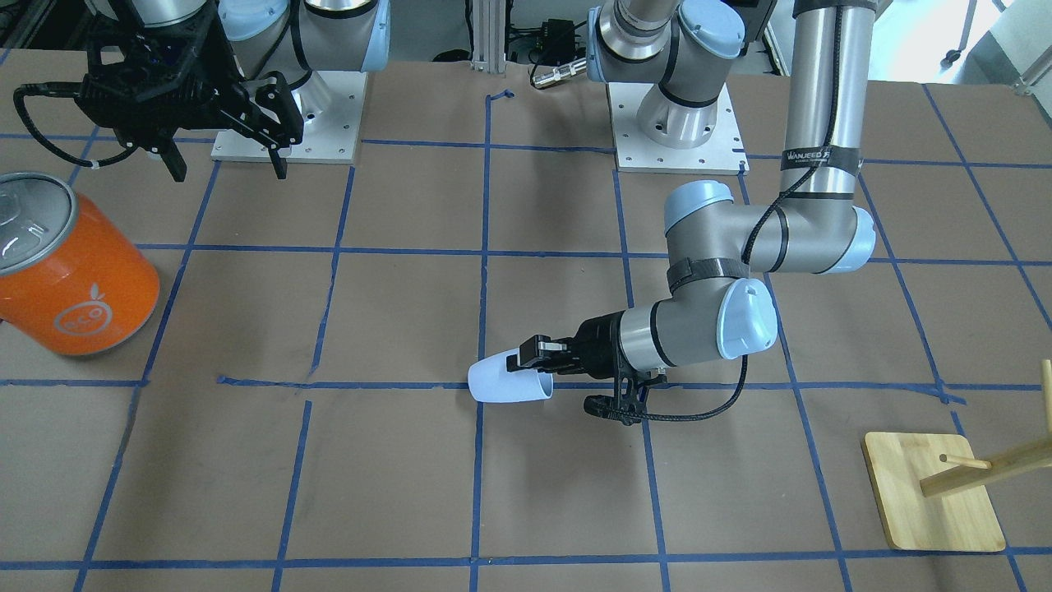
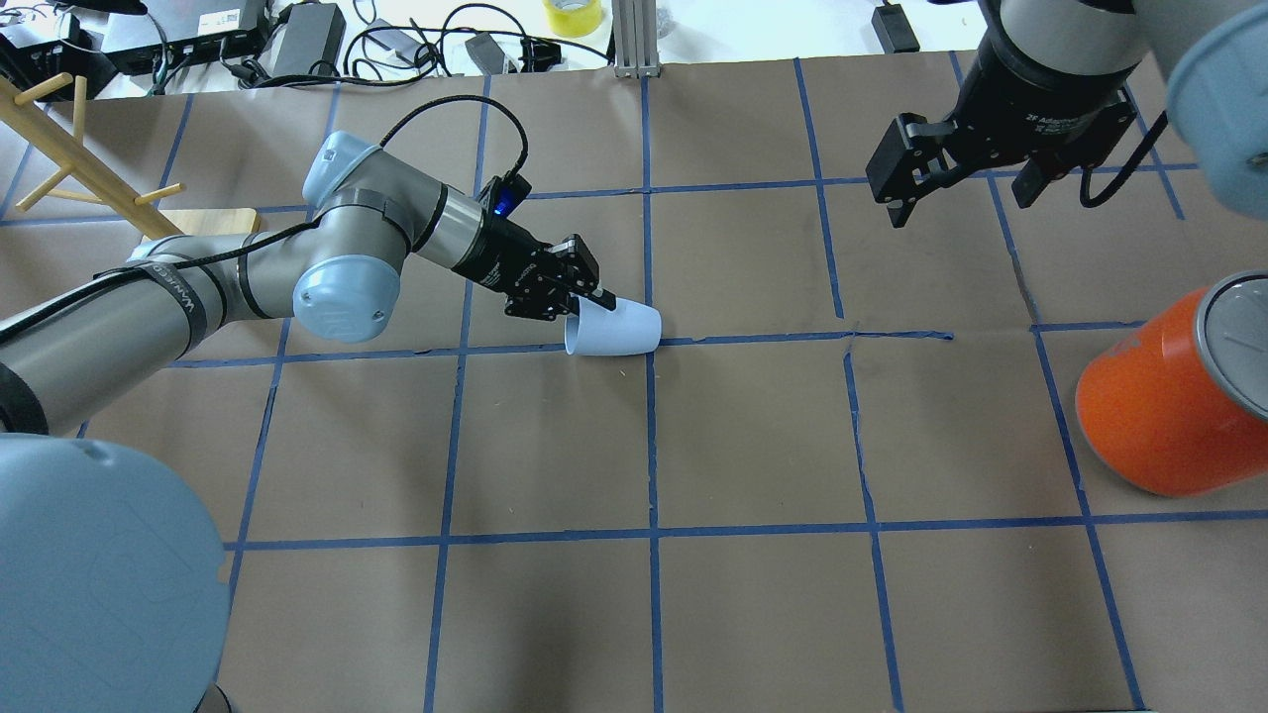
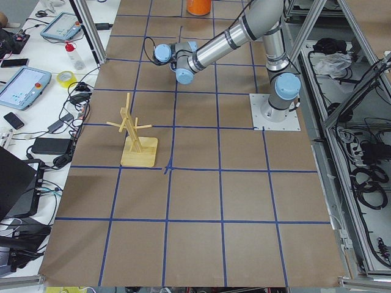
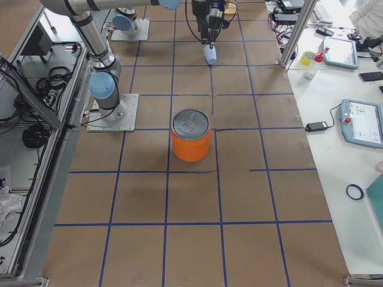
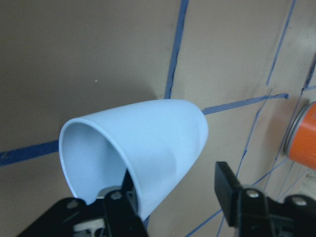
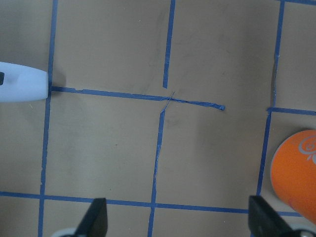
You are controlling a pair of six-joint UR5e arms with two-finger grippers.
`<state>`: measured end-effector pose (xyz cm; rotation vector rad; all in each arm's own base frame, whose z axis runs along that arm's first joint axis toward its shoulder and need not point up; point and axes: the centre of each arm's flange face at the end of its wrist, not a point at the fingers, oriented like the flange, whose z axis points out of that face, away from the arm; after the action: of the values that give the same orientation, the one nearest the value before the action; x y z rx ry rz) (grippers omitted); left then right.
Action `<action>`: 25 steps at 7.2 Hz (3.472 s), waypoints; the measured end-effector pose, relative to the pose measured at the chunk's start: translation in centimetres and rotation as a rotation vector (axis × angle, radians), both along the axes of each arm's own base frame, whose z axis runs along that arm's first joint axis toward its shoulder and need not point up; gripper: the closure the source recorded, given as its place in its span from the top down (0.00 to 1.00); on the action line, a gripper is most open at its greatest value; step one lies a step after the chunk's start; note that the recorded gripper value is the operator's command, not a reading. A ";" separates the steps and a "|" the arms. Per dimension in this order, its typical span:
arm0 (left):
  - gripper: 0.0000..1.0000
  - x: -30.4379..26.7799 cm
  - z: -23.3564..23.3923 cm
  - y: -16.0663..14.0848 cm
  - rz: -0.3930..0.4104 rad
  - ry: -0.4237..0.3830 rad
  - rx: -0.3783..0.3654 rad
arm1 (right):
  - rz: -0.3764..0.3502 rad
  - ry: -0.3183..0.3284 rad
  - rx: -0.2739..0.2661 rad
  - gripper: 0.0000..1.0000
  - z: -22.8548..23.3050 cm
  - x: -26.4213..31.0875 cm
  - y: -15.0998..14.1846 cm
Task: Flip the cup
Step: 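Lift the white cup with the left gripper toward the wooden stand, then lower the cup upright onto the table and open the left gripper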
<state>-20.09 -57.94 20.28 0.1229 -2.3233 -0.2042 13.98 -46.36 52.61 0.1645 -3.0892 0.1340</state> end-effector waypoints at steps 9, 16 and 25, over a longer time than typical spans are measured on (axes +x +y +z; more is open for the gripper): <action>0.00 5.2 14.0 -7.2 0.092 -0.601 -0.278 | -0.030 -0.004 -0.060 1.00 -0.4 -1.7 -2.1; 0.00 13.7 7.9 -11.2 -0.226 -0.828 -0.267 | -0.031 -0.002 -0.047 1.00 -0.7 -1.8 -1.9; 1.00 14.4 5.6 -11.3 -0.259 -0.872 -0.201 | -0.031 -0.001 -0.043 1.00 -0.9 -1.8 -1.9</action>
<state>-5.70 -69.28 25.84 -0.2428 -3.2115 -0.0379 12.13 -48.25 51.73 0.1145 -3.0851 0.1988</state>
